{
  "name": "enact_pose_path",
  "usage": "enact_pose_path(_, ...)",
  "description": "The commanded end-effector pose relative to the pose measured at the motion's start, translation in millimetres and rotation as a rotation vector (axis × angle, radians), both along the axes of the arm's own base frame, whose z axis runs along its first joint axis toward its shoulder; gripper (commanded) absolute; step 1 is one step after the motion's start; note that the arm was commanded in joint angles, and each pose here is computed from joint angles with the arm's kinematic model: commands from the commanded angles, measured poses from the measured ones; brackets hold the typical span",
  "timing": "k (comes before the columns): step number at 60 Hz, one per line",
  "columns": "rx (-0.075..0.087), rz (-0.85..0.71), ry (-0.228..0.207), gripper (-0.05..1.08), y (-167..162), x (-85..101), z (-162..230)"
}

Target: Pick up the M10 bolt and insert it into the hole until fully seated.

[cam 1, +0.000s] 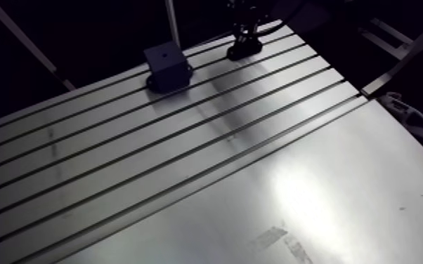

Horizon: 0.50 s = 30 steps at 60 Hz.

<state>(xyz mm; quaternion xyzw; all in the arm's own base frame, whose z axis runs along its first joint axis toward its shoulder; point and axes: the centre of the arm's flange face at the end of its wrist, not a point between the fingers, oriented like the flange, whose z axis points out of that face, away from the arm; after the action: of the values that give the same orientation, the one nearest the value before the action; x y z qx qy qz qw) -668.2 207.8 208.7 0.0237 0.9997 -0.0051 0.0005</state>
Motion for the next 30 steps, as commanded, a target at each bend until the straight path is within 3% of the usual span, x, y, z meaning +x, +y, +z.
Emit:
enact_pose_path(1, -0.002, -0.007, -0.004, 0.58, -0.7, 1.0, -2.1)
enact_pose_path(30, 0.0, -0.007, 0.003, 0.63, -0.7, 0.6, 1.8)
